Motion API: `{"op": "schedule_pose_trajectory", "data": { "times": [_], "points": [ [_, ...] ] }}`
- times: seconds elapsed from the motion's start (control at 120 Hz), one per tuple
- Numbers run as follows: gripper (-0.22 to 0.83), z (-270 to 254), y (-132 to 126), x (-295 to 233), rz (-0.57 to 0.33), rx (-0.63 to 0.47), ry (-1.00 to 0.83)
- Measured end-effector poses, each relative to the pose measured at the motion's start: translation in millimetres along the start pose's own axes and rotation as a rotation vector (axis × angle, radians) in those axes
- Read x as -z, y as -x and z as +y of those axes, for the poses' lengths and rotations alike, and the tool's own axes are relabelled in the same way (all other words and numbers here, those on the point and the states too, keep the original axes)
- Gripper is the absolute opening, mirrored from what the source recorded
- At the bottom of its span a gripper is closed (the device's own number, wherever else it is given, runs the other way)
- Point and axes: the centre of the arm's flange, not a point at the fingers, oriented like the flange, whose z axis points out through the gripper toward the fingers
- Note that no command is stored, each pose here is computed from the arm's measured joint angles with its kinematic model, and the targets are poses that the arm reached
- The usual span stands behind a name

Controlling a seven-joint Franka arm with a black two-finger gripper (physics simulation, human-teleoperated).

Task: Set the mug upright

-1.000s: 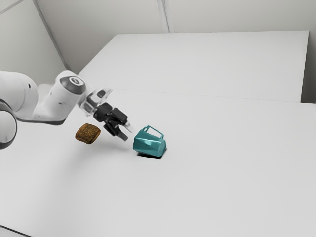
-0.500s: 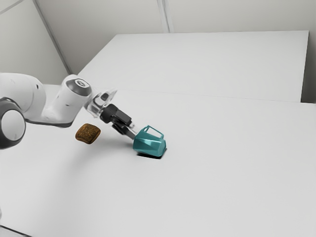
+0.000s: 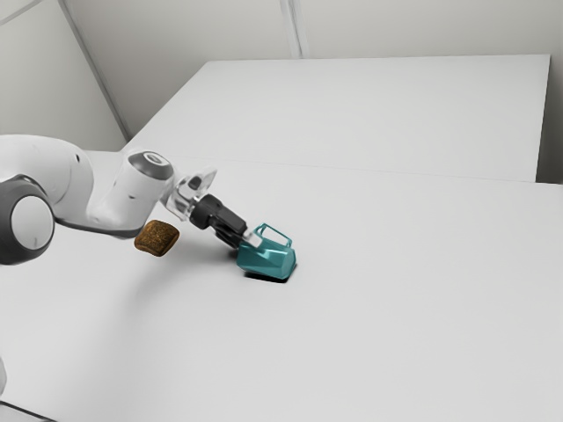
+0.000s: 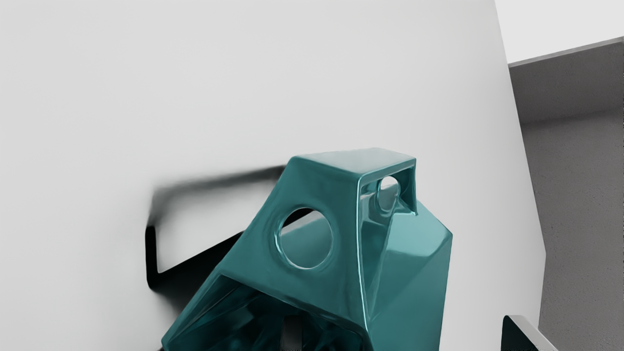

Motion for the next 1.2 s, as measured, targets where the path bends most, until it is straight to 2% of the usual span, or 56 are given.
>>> {"op": "schedule_pose_trajectory", "data": {
  "times": [0.183,0.367,0.6,0.75,0.833,0.992,1.108,1.2],
  "points": [
    [0.07,0.0,-0.6,-1.9,0.003,-0.019,0.005],
    [-0.06,0.0,-1.5,-1.1,0.004,-0.036,-0.004],
    [-0.14,18.0,-8.6,3.8,0.006,-0.082,-0.018],
    [-0.16,55.9,-12.8,9.8,-0.015,-0.145,-0.090],
    [-0.16,85.5,-21.2,13.3,-0.076,-0.210,-0.192],
    [-0.17,134.4,-34.2,14.8,-0.263,-0.320,-0.472],
    [-0.17,154.8,-28.7,8.2,-0.365,-0.333,-0.655],
    [-0.17,159.3,-23.5,-0.8,-0.389,-0.313,-0.751]
  ]
}}
